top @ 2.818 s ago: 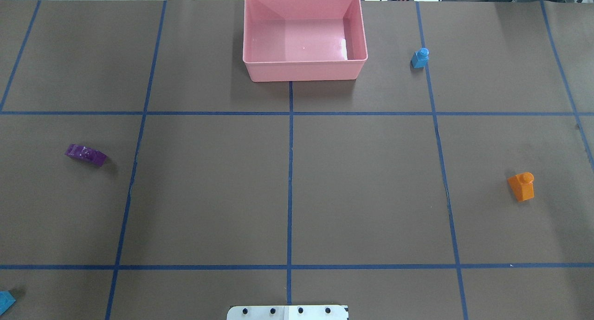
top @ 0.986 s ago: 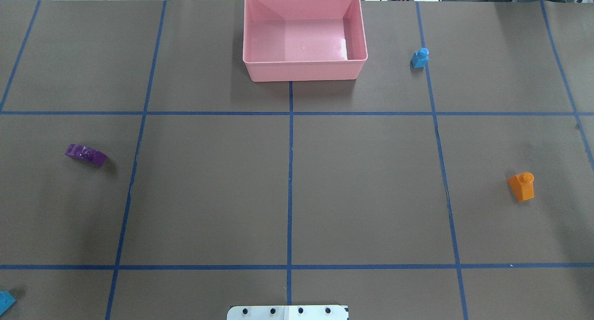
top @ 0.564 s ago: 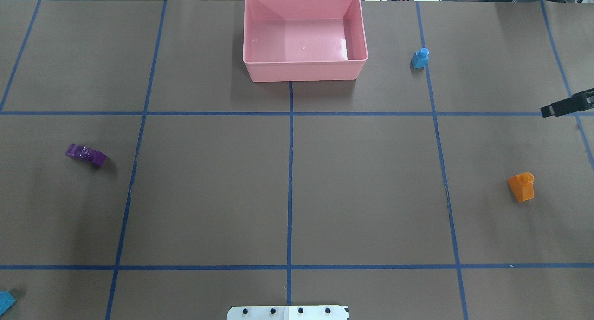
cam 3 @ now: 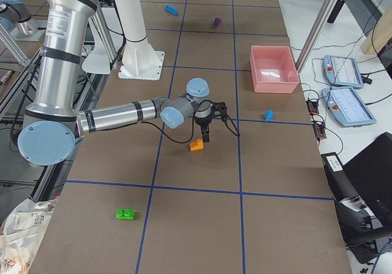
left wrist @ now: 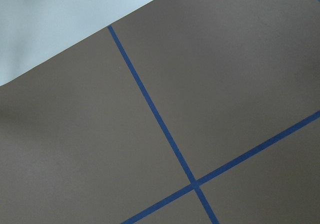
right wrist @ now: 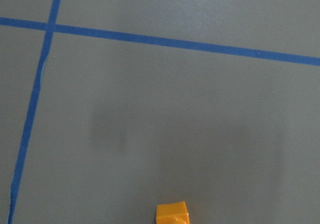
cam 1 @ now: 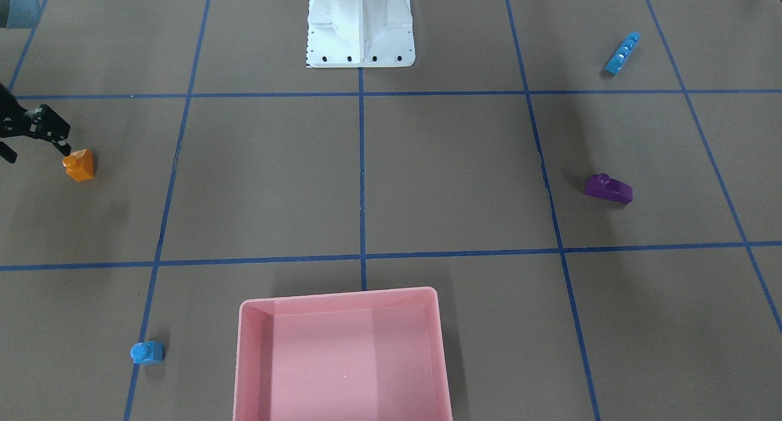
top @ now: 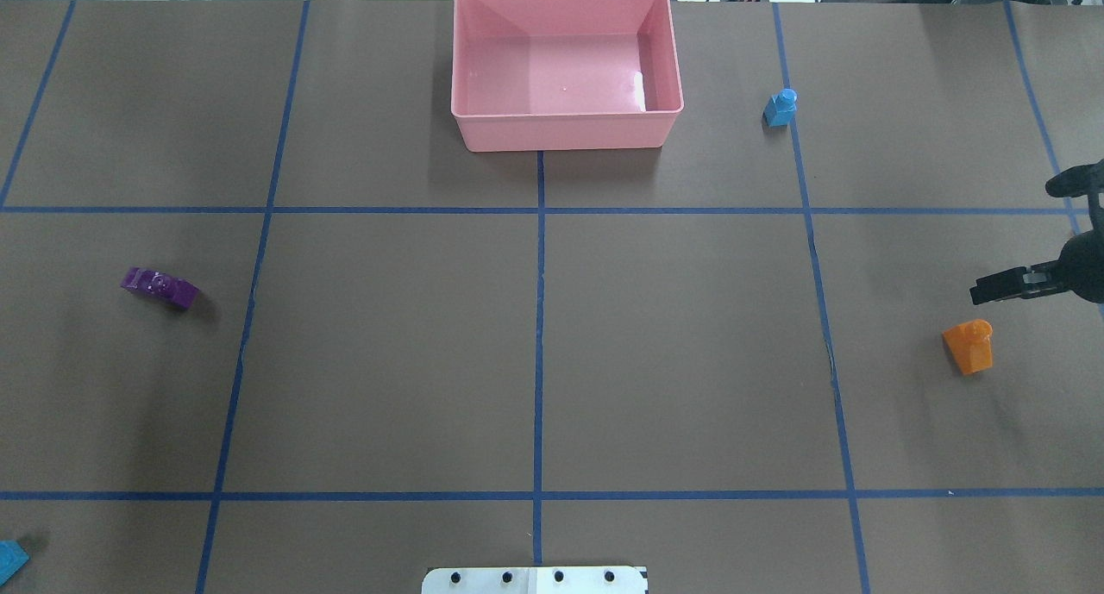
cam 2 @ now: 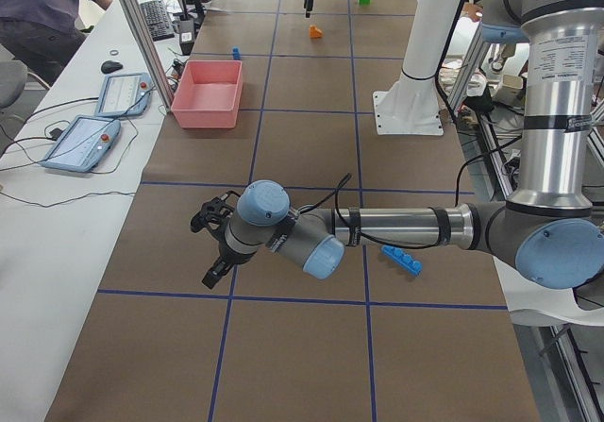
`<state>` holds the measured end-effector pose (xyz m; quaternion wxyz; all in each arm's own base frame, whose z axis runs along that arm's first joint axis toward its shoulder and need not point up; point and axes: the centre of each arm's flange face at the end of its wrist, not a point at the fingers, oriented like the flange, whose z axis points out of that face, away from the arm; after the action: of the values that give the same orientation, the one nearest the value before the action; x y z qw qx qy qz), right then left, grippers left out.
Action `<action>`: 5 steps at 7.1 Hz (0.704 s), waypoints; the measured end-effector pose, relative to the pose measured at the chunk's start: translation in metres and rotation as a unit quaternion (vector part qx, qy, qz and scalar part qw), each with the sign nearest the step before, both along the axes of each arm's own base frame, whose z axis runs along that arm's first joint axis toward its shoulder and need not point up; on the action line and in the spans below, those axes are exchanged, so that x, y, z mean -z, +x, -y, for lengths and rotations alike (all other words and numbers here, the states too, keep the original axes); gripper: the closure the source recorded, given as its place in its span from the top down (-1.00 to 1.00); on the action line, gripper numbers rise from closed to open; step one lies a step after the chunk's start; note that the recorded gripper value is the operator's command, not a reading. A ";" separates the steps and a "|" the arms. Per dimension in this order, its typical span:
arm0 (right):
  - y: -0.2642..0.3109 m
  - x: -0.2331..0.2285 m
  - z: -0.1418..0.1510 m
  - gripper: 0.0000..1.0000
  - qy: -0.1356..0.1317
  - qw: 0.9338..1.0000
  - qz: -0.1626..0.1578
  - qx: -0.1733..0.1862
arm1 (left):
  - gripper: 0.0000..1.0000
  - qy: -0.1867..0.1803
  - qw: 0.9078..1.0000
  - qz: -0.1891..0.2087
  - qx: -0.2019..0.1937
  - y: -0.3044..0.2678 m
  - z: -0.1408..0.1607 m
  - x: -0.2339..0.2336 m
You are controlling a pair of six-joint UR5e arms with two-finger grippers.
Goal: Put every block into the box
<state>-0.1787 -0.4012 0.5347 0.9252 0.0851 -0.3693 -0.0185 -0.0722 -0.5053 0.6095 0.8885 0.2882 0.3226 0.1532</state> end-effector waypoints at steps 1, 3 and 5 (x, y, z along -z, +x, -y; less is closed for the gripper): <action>-0.019 -0.003 -0.008 0.98 -0.007 1.000 -0.013 -0.006 | 1.00 0.004 1.000 0.000 -0.001 0.002 -0.001 0.000; -0.041 -0.012 -0.017 0.98 0.005 1.000 -0.010 0.002 | 1.00 0.008 1.000 0.001 -0.002 0.002 -0.002 -0.001; -0.051 -0.019 -0.020 0.59 0.018 1.000 0.001 0.012 | 1.00 0.007 1.000 0.001 -0.002 0.002 -0.002 -0.004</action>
<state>-0.2292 -0.3807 0.5541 0.9229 0.0975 -0.3707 -0.0363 -0.0701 -0.5030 0.6131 0.8863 0.2939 0.3214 0.1572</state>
